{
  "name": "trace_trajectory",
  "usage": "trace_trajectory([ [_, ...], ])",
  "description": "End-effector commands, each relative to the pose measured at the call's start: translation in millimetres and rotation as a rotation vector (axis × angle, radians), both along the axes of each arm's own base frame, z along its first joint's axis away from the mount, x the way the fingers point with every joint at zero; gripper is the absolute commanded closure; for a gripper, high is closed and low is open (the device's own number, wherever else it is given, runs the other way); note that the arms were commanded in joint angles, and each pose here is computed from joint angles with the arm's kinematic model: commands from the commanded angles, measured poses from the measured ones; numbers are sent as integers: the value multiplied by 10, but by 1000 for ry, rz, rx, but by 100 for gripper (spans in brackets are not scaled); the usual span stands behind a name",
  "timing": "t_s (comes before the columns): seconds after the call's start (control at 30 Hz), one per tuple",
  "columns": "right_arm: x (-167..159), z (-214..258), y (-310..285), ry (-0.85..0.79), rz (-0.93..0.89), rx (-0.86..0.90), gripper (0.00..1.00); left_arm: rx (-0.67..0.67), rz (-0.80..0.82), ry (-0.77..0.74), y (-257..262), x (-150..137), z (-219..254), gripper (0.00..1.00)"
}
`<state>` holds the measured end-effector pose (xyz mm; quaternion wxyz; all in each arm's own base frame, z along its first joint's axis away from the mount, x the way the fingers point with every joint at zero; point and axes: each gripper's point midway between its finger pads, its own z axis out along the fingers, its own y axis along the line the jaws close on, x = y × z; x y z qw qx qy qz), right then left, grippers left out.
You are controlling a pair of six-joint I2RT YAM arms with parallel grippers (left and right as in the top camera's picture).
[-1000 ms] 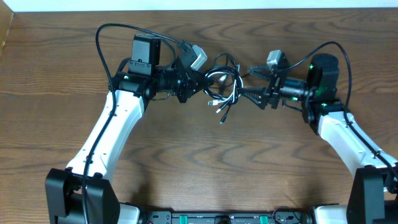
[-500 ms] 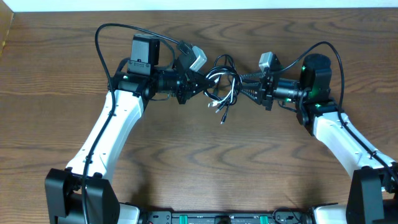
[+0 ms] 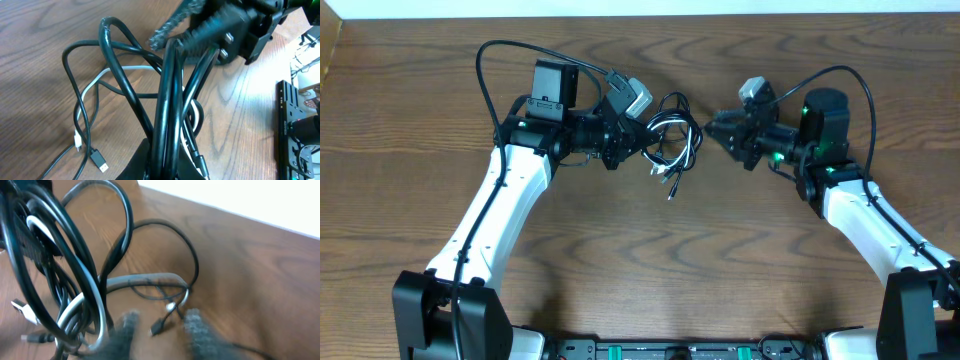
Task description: Untangle cables
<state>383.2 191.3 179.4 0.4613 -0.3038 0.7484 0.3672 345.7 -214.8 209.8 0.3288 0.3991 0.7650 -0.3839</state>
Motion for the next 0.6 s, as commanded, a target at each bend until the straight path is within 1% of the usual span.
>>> trace_trajectory([
  [0.0, -109, -56, 60, 59, 48, 17, 36, -5, -6, -35, 13, 10, 76, 93],
  [0.07, -209, -27, 114, 75, 106, 47, 29, -5, -5, -35, 14, 11, 76, 93],
  [0.1, -263, 4, 144, 77, 141, 66, 23, -5, -6, -36, 13, 12, 77, 92],
  [0.13, -297, 27, 162, 77, 164, 79, 20, -5, -5, -37, 13, 14, 79, 93],
  [0.2, -358, 72, 192, 73, 206, 102, 18, -6, -6, -37, 13, 14, 79, 92],
  [0.23, -378, 83, 201, 66, 221, 105, 27, -6, -6, -37, 12, 14, 79, 93],
  [0.27, -399, 99, 210, 56, 238, 109, 51, -6, -6, -37, 12, 14, 79, 92],
  [0.3, -409, 107, 214, 55, 245, 114, 63, -6, -6, -37, 12, 13, 80, 93],
  [0.33, -429, 121, 222, 54, 257, 120, 69, -12, -11, -36, 6, 5, 88, 93],
  [0.37, -451, 136, 230, 53, 272, 128, 67, -19, -16, -35, 0, -2, 97, 92],
  [0.4, -489, 161, 244, 51, 297, 141, 59, -29, -24, -34, -11, -15, 112, 92],
  [0.47, -603, 254, 274, 37, 374, 182, 49, -49, -39, -34, -32, -37, 143, 93],
  [0.57, -758, 413, 271, -11, 489, 241, 43, -72, -52, -33, -38, -53, 180, 93],
])
